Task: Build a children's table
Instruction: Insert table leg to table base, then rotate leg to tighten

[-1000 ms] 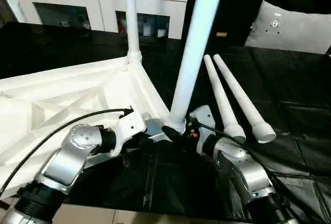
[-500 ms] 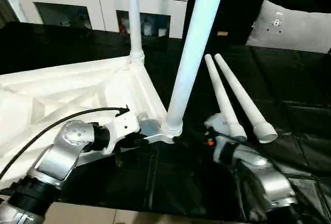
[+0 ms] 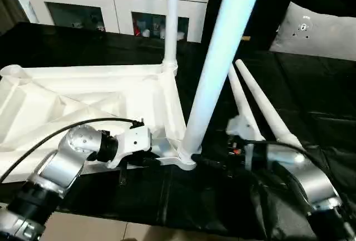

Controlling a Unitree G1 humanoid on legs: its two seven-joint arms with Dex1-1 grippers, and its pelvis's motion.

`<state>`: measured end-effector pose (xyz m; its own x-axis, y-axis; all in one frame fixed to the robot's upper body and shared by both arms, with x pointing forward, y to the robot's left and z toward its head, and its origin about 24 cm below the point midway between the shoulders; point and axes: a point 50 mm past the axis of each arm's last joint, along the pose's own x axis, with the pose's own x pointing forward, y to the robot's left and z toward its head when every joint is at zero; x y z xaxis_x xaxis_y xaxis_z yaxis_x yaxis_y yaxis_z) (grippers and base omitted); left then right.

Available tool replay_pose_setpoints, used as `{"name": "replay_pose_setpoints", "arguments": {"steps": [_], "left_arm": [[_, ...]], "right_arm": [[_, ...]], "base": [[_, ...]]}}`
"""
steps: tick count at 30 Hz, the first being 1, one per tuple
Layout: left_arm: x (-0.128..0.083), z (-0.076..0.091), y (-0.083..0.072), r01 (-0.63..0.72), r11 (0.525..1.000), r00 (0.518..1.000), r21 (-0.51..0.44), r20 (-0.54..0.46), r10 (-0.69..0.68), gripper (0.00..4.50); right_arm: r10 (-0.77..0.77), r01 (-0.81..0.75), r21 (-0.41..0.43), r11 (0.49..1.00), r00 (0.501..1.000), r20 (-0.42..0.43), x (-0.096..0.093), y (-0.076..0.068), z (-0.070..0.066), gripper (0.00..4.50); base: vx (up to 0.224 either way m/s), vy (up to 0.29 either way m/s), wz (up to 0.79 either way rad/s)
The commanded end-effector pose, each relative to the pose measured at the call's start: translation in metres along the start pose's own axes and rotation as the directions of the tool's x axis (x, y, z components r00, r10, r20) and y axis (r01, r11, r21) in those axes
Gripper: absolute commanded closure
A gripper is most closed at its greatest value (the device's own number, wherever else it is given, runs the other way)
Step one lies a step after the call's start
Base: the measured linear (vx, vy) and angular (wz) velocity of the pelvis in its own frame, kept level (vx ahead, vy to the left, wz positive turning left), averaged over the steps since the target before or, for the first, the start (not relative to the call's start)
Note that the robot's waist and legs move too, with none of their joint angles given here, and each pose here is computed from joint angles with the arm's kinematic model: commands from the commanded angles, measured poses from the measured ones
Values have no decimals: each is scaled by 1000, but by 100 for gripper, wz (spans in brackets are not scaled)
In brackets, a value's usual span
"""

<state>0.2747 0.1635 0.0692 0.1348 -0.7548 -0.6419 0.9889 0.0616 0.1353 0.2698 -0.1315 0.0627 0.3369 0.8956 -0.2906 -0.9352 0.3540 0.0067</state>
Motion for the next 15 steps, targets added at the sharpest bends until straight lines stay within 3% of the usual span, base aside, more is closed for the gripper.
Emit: {"name": "replay_pose_setpoints", "arguments": {"steps": [1,8,15], "left_arm": [[2,11,0,49,996,999,76,4,-49,450],[5,13,-1,72,994,997,87,10,-73,450],[4,13,-1,81,993,997,87,6,-82,450]], "right_arm": [[24,-24,-9,1000,999,-32,3,-1,0,2],[66,-69,-24,997,994,-86,12,0,-5,2],[62,-62,-3,998,996,-61,22,1,-6,77]], "base": [[0,0,0],[0,0,0],[0,0,0]]}}
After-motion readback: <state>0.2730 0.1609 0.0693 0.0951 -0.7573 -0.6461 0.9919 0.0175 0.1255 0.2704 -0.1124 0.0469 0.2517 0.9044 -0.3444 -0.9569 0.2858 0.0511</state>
